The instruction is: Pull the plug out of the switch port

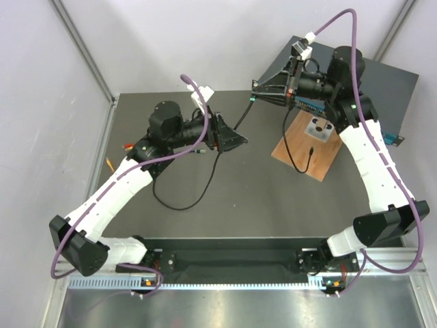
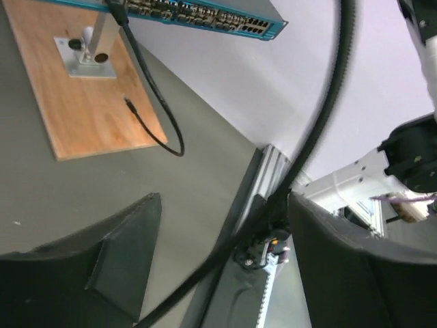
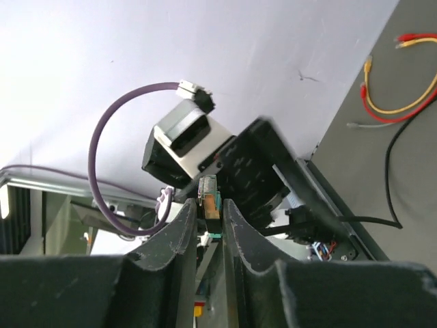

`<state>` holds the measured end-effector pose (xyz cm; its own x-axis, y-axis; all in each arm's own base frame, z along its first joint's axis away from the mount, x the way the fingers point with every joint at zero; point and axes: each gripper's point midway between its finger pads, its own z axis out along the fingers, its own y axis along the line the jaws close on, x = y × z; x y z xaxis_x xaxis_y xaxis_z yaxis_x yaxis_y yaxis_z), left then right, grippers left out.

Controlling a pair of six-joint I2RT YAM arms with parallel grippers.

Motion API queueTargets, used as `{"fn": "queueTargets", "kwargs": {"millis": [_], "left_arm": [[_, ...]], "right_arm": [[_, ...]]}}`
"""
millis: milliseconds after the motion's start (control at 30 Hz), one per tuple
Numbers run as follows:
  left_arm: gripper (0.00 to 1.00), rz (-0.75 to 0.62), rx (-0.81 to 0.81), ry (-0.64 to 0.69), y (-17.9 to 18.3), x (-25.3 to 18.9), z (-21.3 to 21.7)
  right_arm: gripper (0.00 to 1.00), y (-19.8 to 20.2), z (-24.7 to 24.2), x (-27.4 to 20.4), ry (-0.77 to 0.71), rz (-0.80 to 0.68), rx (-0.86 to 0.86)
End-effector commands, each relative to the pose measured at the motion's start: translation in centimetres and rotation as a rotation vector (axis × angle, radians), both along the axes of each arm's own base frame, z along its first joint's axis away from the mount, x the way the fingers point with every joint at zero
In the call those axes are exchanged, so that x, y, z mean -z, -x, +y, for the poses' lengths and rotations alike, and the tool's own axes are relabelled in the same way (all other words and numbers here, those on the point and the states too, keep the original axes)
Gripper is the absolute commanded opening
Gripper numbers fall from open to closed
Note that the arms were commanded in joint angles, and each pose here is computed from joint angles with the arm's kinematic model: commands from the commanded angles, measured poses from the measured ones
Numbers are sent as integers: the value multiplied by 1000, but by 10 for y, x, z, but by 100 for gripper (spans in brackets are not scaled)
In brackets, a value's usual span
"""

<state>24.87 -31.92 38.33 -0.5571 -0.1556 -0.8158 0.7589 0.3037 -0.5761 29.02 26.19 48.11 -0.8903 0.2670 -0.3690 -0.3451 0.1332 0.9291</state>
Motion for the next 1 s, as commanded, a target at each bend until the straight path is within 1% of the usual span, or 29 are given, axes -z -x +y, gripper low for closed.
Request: {"fn": "queueTargets", "kwargs": {"millis": [0, 33, 67, 133, 167, 200, 233, 267, 333, 367, 400, 467, 500, 533, 567, 600, 633, 667, 700, 767, 800, 833, 867, 900, 933, 967], "left_arm": [[42, -27, -64, -78, -17, 2, -4], [15, -2, -118, -124, -28, 11, 1], [0, 46, -184, -192, -36, 18, 12], [0, 84, -293, -243, -57, 28, 35], [0, 104, -333, -250, -64, 32, 47], [0, 131, -371, -256, -68, 36, 60], [0, 165, -464, -252, -84, 37, 91], [0, 218, -536, -257, -92, 43, 110], [0, 299, -669, -324, -104, 64, 152], [0, 267, -780, -386, -116, 65, 175], [0, 272, -825, -410, -123, 70, 188], [0, 275, -856, -392, -137, 74, 199], [0, 292, -881, -404, -150, 84, 204], [0, 289, -903, -415, -160, 88, 207], [0, 286, -928, -421, -172, 87, 210], [0, 337, -968, -465, -191, 111, 220], [0, 340, -1026, -471, -204, 109, 230], [0, 353, -1044, -482, -215, 116, 236], [0, 395, -1083, -525, -232, 141, 247], [0, 340, -1112, -555, -258, 145, 257], [0, 356, -1153, -613, -271, 170, 272], [0, 333, -1155, -627, -281, 170, 277], [0, 336, -1151, -634, -290, 176, 282], [0, 377, -1171, -674, -299, 200, 296], [0, 365, -1189, -683, -307, 196, 304], [0, 419, -1189, -727, -308, 218, 312]], "right_arm": [[0, 33, 1, -35, -69, -104, -81], [0, 33, 1, -37, -73, -112, -82], [10, 32, 2, -37, -72, -109, -80], [26, 29, 2, -33, -62, -110, -70], [37, 26, 1, -27, -46, -83, -56], [42, 23, 0, -21, -21, -95, -43], [48, 19, -3, -15, 2, -86, -27], [55, 14, -7, 5, 69, -44, 14], [61, 5, -23, 20, 135, -25, 84], [63, 4, -32, 35, 194, -4, 118], [64, 1, -41, 40, 218, -3, 146], [65, 5, -51, 49, 276, -28, 163], [66, 12, -56, 54, 305, 4, 160], [66, 16, -58, 55, 323, -1, 152], [66, 20, -60, 55, 355, -50, 141], [66, 27, -63, 64, 385, -15, 129], [66, 31, -66, 66, 401, -18, 125], [66, 35, -68, 68, 422, -30, 114], [66, 43, -69, 72, 434, -10, 94], [67, 55, -71, 71, 443, -48, 67], [67, 59, -72, 72, 455, -56, 63], [67, 68, -76, 74, 471, -58, 60], [67, 68, -79, 79, 497, -75, 65], [67, 72, -82, 81, 511, -75, 70], [68, 74, -85, 85, 531, -56, 75], [68, 75, -88, 87, 541, -53, 80]]}}
